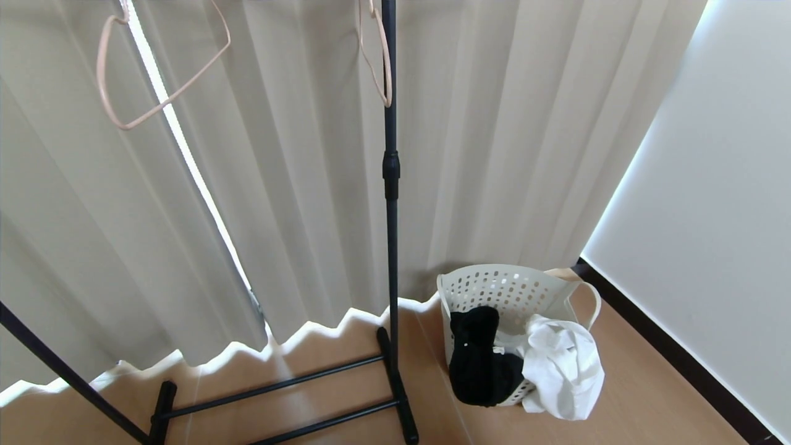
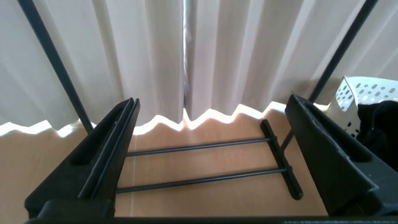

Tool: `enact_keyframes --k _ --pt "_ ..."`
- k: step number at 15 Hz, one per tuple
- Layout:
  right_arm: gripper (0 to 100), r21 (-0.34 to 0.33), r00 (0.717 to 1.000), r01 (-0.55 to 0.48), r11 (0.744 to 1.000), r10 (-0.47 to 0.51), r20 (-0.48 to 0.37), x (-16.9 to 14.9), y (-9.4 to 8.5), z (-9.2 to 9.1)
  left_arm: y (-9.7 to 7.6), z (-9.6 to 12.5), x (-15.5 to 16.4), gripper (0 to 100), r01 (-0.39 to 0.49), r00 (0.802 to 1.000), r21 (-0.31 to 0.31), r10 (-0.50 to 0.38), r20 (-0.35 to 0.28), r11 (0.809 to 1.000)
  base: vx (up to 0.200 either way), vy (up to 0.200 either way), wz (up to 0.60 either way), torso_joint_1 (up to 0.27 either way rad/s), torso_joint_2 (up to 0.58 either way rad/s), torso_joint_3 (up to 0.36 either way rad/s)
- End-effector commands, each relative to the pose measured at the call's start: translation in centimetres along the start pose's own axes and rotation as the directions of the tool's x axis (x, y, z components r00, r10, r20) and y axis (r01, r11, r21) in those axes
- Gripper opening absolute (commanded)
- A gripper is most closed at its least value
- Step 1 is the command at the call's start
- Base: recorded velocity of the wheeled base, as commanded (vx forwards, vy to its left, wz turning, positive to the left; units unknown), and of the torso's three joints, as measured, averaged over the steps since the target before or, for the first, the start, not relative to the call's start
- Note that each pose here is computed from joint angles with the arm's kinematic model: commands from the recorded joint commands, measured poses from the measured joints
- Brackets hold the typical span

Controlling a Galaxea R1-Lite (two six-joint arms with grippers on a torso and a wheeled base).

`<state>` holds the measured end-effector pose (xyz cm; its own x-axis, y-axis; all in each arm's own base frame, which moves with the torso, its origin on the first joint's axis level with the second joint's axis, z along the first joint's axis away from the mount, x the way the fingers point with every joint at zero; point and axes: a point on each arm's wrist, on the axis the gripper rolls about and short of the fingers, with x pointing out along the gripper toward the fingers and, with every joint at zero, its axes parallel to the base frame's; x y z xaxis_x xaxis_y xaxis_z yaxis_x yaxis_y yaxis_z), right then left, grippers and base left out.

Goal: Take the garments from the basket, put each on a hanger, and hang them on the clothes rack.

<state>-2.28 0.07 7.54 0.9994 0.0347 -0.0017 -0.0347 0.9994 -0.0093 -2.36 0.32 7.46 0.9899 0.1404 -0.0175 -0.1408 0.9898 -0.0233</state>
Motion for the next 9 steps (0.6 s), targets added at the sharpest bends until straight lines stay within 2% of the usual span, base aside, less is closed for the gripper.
enact_keyframes --k 1,7,9 --pt "100 -0.001 1.000 -0.002 1.000 0.002 0.000 0.01 0.00 0.02 0.00 0.01 0.01 100 -0.002 1.000 -0.002 0.002 -0.001 1.000 0.000 0.000 0.00 0.000 0.00 0.000" --pt "100 -0.001 1.000 -0.002 1.000 0.002 0.000 0.01 0.00 0.02 0.00 -0.01 0.01 100 0.000 1.000 -0.002 0.000 -0.002 1.000 0.000 0.000 0.00 0.000 0.00 0.000" --pt "100 -0.001 1.000 -0.002 1.000 0.002 0.000 0.01 0.00 0.02 0.00 0.03 0.00 100 0.000 1.000 -0.003 0.000 -0.001 1.000 0.000 0.000 0.00 0.000 0.00 -0.095"
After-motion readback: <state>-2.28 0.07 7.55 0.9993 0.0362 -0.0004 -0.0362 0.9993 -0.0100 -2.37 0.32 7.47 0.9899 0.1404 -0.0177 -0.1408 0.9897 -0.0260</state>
